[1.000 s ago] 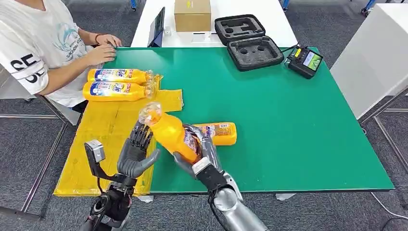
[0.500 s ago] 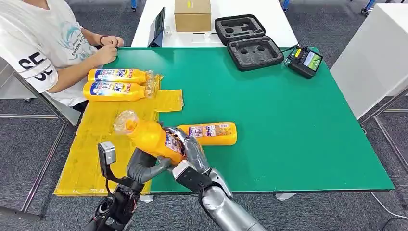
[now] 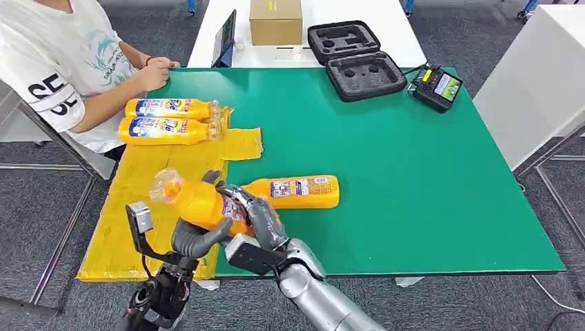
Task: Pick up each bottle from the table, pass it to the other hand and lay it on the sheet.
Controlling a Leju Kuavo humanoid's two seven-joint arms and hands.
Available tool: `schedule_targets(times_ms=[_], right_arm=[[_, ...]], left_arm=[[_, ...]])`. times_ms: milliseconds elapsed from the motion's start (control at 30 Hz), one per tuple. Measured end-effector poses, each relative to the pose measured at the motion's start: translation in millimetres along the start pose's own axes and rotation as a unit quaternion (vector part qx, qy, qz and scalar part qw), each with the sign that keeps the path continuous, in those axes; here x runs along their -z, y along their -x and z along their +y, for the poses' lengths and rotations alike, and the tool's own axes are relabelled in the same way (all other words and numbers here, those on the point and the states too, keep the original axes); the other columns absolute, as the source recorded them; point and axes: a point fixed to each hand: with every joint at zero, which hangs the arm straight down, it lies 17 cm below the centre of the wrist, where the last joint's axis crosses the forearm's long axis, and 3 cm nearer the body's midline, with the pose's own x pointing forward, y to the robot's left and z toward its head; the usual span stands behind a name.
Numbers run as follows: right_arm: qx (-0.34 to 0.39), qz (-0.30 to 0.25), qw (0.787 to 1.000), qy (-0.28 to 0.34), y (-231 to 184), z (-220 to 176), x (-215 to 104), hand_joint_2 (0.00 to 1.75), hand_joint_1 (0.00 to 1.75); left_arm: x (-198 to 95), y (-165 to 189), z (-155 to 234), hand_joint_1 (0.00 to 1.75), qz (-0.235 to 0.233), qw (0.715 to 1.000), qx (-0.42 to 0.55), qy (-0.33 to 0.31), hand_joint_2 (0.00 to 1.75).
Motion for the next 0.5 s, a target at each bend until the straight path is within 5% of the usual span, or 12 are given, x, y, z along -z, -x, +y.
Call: schedule_targets(times_ms=[267,300,333,500], right_arm=[[0.0,0.009,1.0,-0.015,5.0,9.0,-4.2,1.75,1.75],[-0.001,0.009,1.0,-0.016,5.5,9.4,-4.1,1.75,1.75],[-0.003,0.01,1.0,-0.017,5.7,9.7,-3.8,1.75,1.75],[-0.008,0.012,1.0,-0.022,6.4,11.1,-3.4,1.75,1.75]], left_arm=[[3.9,-6.6,6.0,0.0,-0.009,1.0,0.003,-0.006,1.75],[4.0,-6.8,6.3,1.4,-0.009,1.0,0.003,-0.007,1.75],[4.0,-7.4,6.5,1.75,-0.012,1.0,0.006,-0.007,1.75],[3.6,-9.3,6.9,1.75,-0.021,1.0,0.022,-0.008,1.75]])
